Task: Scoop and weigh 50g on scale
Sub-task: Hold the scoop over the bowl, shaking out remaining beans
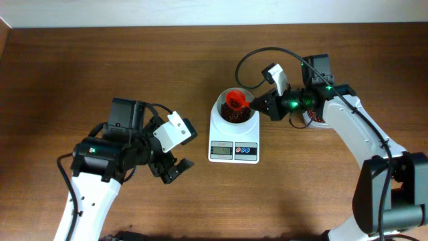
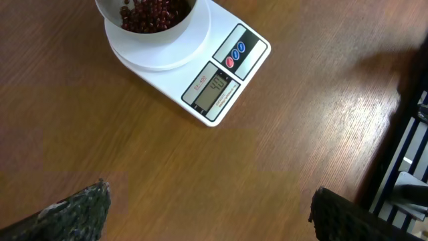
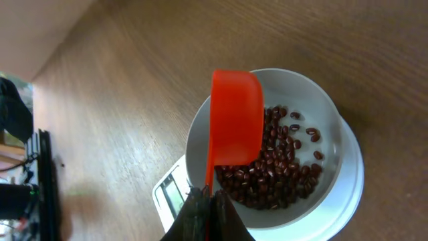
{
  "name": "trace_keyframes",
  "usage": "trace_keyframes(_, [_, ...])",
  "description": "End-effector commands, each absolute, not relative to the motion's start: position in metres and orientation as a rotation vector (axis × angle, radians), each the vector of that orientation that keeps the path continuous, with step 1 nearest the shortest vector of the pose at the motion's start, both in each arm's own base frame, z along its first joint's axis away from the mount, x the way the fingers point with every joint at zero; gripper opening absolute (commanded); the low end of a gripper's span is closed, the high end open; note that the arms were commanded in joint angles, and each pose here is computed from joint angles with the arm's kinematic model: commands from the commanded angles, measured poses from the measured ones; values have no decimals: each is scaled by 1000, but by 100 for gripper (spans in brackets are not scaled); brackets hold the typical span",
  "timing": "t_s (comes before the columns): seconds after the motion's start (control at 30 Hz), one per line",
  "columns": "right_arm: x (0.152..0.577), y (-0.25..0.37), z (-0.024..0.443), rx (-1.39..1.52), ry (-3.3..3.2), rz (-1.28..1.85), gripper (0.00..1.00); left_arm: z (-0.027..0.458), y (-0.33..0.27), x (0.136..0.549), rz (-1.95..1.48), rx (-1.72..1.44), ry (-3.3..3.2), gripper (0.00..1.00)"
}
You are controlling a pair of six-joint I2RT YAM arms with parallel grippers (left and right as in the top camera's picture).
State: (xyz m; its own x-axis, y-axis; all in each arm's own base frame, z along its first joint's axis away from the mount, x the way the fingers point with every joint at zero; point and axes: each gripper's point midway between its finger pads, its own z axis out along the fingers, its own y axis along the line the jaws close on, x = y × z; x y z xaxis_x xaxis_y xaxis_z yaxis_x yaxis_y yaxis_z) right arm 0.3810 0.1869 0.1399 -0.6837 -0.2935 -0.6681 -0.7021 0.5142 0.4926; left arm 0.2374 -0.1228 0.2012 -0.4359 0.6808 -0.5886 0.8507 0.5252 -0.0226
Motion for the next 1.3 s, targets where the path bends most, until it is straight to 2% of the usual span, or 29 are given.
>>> trace_keyframes(0.0, [377, 194, 142, -1005, 2114, 1015, 4, 209, -123, 241, -420, 1256, 2212, 99])
trace_keyframes(0.07, [385, 189, 139, -1025, 2108, 935, 4, 209, -123, 241, -420, 1256, 2212, 99])
trace_keyframes(0.17, [373, 197, 145, -1042, 2073, 1041, 4, 209, -123, 241, -420, 1256, 2212, 99])
trace_keyframes(0.23, [393, 176, 125, -960, 2219, 823, 4, 209, -123, 241, -420, 1256, 2212, 99])
trace_keyframes(0.27, [392, 178, 126, -946, 2224, 844, 4, 209, -123, 241, -420, 1256, 2212, 99])
trace_keyframes(0.33, [370, 194, 140, -1115, 2053, 988, 4, 209, -123, 241, -420, 1256, 2213, 99])
trace_keyframes(0.4, [387, 181, 129, -1029, 2162, 855, 4, 209, -123, 241, -420, 1256, 2213, 99])
trace_keyframes(0.53, [395, 182, 135, -1004, 2129, 856, 4, 209, -123, 241, -420, 1256, 2212, 99])
trace_keyframes(0.67, [381, 192, 145, -1078, 2036, 964, 4, 209, -123, 241, -420, 1256, 2212, 99])
trace_keyframes(0.73, [394, 180, 134, -1040, 2114, 837, 5, 209, -123, 241, -420, 1256, 2212, 99])
trace_keyframes(0.8, [397, 178, 132, -1020, 2136, 811, 13, 209, -123, 241, -420, 1256, 2212, 99])
trace_keyframes(0.83, [396, 178, 132, -1020, 2141, 814, 4, 209, -123, 241, -420, 1256, 2212, 99])
trace_keyframes(1.1, [387, 184, 136, -1125, 2051, 851, 4, 209, -123, 241, -420, 1256, 2212, 99])
trace_keyframes(1.17, [394, 176, 128, -1120, 2094, 757, 4, 209, -123, 241, -420, 1256, 2212, 99])
trace_keyframes(1.27, [379, 188, 138, -1195, 1990, 876, 4, 209, -123, 241, -420, 1256, 2212, 99])
